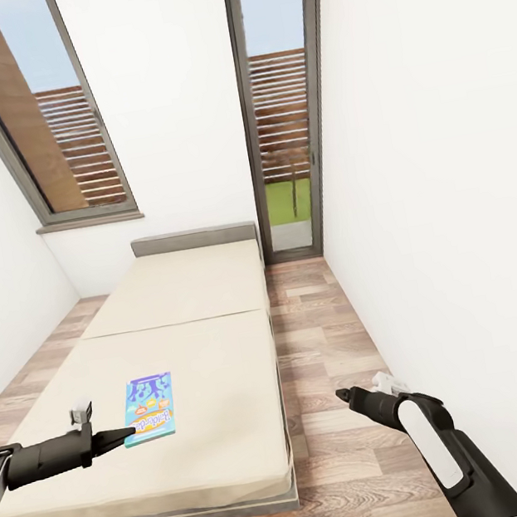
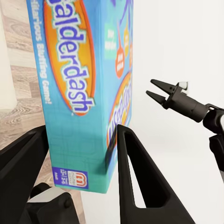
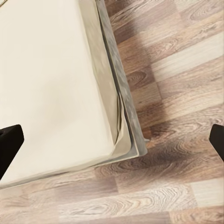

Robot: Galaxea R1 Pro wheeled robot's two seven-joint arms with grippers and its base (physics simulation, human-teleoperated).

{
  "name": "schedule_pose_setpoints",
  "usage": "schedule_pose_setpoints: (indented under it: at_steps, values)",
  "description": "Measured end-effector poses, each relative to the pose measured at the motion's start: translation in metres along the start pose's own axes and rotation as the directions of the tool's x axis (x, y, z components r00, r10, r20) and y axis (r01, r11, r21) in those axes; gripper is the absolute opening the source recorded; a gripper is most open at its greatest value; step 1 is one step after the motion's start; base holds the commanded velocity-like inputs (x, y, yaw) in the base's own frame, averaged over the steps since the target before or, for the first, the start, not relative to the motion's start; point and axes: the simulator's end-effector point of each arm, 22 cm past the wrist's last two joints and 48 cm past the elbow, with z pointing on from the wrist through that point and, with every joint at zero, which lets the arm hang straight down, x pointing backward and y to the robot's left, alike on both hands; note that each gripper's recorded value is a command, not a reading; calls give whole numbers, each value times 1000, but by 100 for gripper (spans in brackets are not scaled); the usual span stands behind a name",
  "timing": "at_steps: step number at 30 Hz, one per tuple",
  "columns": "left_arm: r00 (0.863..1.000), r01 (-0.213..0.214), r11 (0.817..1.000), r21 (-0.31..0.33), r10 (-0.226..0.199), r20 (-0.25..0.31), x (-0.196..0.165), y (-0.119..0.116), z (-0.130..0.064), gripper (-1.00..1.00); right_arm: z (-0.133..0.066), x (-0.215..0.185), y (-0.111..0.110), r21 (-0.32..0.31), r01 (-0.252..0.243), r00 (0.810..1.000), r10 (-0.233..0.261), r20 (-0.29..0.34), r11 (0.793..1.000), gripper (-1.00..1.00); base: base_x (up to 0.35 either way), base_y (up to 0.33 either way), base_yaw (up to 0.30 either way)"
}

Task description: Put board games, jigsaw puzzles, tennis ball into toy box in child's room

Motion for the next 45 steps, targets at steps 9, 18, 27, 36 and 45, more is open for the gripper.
schedule_pose_setpoints:
  at_steps: [9,18,27,36,45]
  values:
    - [1000,0,1000,-1,0,0,0,-7,-4,-100,-8,-5,6,-12,1,1000,-1,15,1000,100,0,0,1]
    - [1000,-3,1000,0,3,1,1,-15,-9,-100,-18,-10,10,-16,4,1000,-3,29,1000,100,0,0,158]
    - [1000,-9,1000,2,9,4,1,-24,-14,-100,-27,-13,16,-21,8,999,-7,37,1000,100,0,0,243]
    - [1000,-15,1000,4,15,11,0,-30,-19,-100,-32,-11,30,-38,38,998,-37,47,999,100,0,0,253]
    - [1000,-21,1000,6,21,17,-1,-34,-21,-100,-34,-13,33,-41,41,998,-39,54,998,100,0,0,255]
